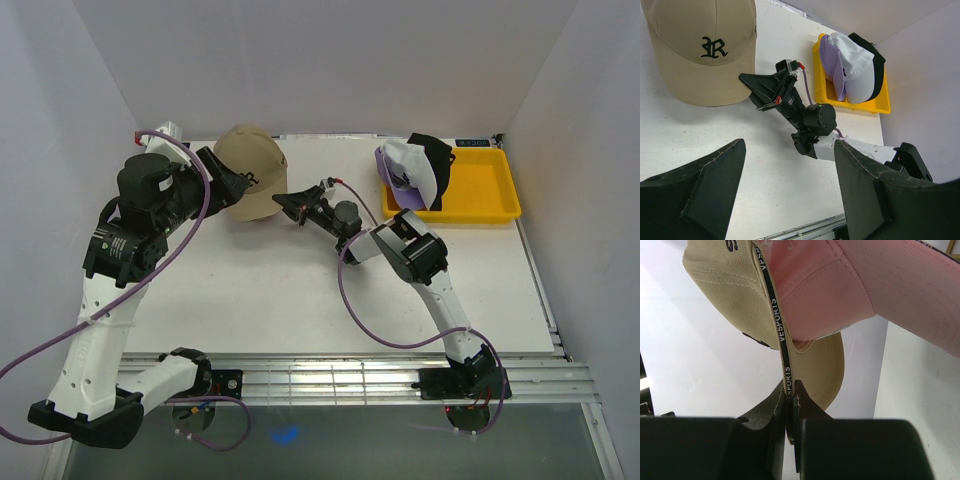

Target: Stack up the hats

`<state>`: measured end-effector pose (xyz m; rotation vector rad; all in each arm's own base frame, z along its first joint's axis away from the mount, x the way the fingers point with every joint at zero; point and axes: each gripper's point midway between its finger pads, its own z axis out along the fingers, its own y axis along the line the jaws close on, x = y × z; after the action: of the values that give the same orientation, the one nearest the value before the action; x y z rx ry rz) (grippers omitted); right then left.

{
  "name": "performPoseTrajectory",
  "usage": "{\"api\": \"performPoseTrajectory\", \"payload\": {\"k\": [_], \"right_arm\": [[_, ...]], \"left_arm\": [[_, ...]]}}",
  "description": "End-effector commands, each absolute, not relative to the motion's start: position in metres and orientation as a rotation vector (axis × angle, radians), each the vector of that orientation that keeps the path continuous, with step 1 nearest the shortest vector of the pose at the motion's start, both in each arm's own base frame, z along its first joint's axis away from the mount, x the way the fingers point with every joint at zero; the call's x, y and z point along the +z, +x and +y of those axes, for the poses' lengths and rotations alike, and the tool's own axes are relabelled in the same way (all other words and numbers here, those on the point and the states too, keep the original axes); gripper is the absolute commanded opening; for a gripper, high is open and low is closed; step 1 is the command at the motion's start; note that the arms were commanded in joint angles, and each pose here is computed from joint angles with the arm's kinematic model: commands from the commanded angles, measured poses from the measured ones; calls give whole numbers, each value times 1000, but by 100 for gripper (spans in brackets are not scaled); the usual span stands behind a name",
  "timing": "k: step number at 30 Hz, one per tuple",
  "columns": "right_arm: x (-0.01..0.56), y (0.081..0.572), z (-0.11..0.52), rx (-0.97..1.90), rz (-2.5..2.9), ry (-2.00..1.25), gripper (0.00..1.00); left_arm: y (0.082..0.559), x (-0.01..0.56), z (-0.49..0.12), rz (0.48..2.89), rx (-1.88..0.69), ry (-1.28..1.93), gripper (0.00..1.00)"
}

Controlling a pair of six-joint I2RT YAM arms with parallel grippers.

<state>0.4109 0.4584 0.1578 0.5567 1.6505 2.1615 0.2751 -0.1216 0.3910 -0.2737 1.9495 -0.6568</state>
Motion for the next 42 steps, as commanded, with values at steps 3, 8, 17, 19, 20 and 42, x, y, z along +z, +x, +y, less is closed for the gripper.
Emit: {"api": "performPoseTrajectory", "payload": {"k": [3, 8, 17, 19, 20, 42], "right_arm": [[154, 403, 450, 2157, 1606, 478, 8], [138, 401, 452, 2128, 1678, 493, 8], [129, 398, 459, 2077, 1765, 441, 20], [128, 398, 460, 2067, 1780, 426, 27], [127, 398, 461, 2064, 1788, 426, 29], [107, 394, 467, 1971, 1928, 367, 25]], "left_arm": [[273, 391, -120, 1946, -647, -265, 82], [273, 390, -120, 1947, -647, -267, 82], [272, 391, -120, 1946, -649, -266, 82], [273, 390, -120, 1948, -648, -264, 82], [273, 390, -120, 1947, -647, -267, 82], [271, 388, -120, 1951, -650, -267, 81]]}}
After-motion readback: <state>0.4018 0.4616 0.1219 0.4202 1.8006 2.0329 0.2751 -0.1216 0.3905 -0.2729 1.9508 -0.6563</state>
